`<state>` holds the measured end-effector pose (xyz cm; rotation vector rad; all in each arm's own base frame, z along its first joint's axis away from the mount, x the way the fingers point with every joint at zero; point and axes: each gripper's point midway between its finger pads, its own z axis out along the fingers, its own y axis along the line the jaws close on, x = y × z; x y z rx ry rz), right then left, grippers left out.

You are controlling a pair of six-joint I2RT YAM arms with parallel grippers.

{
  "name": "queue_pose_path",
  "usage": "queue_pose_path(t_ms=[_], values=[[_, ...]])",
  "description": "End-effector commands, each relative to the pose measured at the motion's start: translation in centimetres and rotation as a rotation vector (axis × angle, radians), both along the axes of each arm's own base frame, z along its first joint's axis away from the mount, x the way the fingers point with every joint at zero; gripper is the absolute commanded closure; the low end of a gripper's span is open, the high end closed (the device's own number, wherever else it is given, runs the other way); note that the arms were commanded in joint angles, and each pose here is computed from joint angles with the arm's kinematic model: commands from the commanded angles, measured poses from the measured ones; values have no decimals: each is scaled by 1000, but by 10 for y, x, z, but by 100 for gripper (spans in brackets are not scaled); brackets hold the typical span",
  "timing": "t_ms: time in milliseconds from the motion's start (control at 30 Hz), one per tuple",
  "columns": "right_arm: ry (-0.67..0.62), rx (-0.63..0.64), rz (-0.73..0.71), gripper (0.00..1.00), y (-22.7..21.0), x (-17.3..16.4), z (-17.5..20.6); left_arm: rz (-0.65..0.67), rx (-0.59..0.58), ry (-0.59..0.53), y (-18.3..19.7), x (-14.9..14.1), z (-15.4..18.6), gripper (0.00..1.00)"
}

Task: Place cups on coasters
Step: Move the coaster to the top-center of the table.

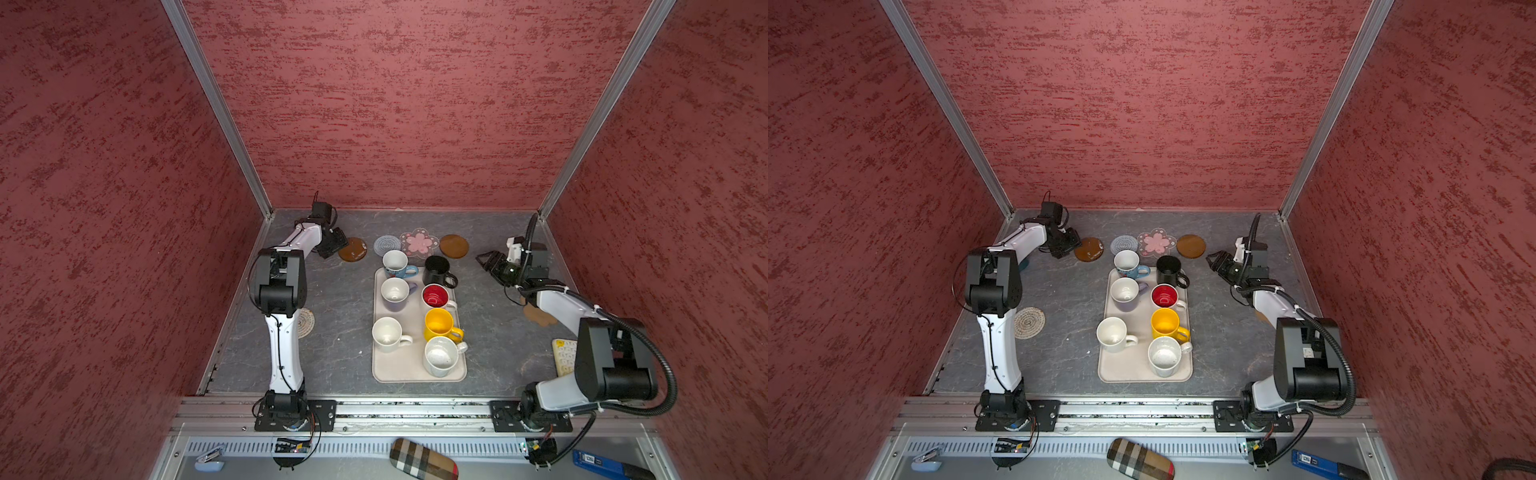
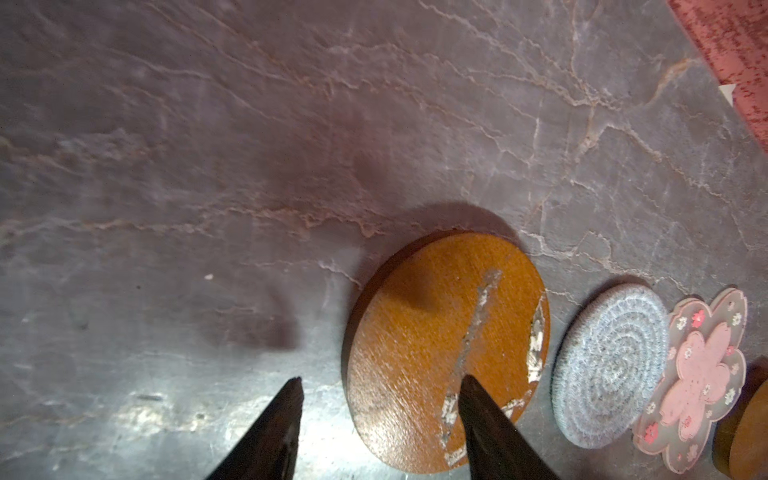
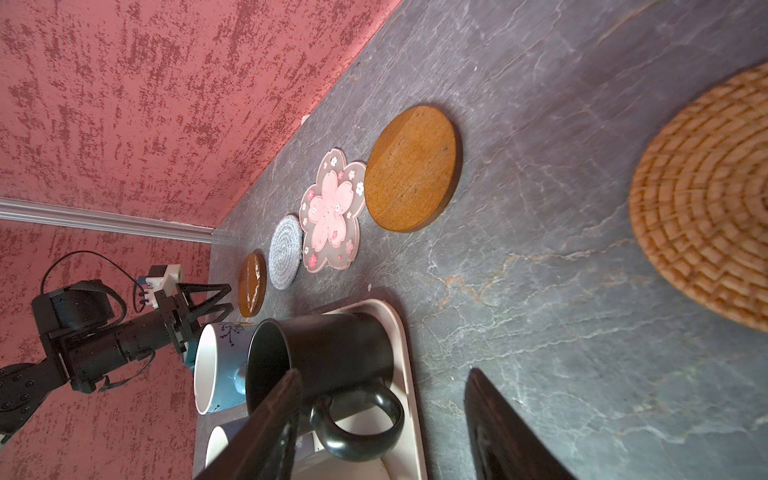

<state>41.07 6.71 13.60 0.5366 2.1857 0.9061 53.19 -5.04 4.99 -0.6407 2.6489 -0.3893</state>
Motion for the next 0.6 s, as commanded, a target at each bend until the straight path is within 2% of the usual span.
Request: queue_pose_path(t_ms=[0,567], values=[[-14,8,16,37,4,1,3,-34,5,-14,-6,8,-4,41],[-1,-2,13,37,3,0,-2,-56,-17,-21,-20,17,-15,48]])
